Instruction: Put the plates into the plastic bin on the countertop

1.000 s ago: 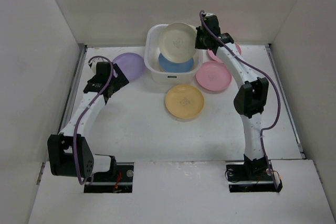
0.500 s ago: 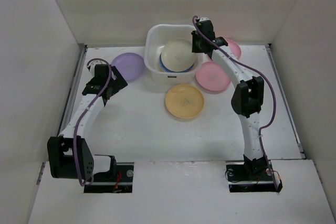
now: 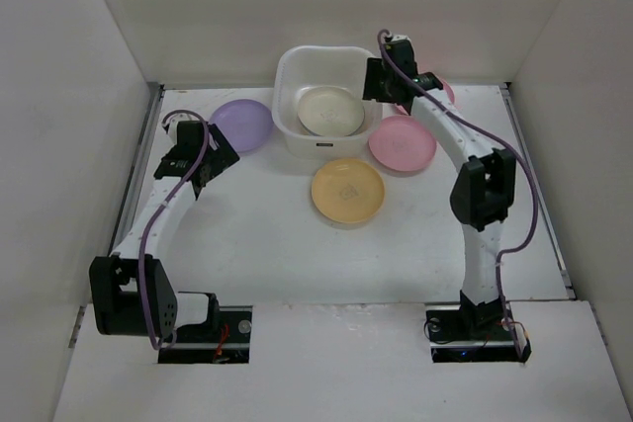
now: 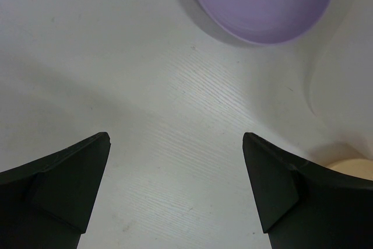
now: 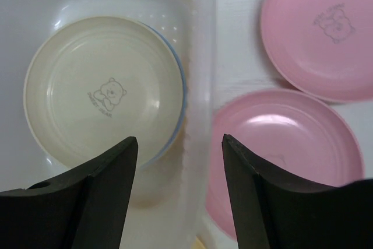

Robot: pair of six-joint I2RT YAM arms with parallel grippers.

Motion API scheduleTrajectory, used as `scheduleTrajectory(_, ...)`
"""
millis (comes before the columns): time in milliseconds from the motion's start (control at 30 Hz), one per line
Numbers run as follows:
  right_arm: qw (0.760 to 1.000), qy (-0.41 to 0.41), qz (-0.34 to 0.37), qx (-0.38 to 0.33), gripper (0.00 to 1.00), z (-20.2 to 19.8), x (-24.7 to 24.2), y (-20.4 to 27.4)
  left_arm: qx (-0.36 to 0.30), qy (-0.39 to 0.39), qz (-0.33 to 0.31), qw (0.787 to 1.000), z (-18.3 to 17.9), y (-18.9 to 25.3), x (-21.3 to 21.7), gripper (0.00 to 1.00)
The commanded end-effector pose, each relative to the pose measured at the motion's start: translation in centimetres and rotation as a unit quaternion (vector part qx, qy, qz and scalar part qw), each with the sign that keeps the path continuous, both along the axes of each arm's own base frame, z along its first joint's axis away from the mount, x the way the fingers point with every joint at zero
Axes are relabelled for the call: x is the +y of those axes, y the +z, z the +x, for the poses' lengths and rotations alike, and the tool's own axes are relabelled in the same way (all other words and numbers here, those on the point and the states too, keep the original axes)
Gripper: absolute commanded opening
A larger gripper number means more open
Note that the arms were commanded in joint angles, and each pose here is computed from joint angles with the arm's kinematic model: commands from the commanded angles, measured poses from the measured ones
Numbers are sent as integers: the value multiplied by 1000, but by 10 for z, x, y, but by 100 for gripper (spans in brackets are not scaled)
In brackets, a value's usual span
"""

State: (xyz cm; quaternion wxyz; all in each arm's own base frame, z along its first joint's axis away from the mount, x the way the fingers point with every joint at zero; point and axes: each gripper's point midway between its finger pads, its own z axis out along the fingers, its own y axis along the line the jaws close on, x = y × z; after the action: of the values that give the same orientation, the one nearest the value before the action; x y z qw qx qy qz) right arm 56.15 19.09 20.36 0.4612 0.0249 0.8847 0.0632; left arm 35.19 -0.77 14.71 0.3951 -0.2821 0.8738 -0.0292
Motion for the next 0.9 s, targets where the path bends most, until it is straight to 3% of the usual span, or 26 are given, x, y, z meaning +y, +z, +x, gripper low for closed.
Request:
scheduleTrajectory(0, 993, -81, 50, -72, 66, -17, -57, 78, -14, -1, -8, 1000, 10, 2, -5, 100)
scheduleTrajectory(167, 987, -132, 66, -58, 68, -60, -119, 59, -18, -17, -13, 1000, 19, 1, -20, 100)
scheduleTrajectory(433, 976, -185, 92, 73, 68, -116, -155, -54, -10, -39, -14, 999, 29, -3, -39, 100)
scheduleTrajectory(867, 954, -226, 121, 155, 63, -121, -173, -130, -8, -45, -15, 999, 32, -2, -41, 100)
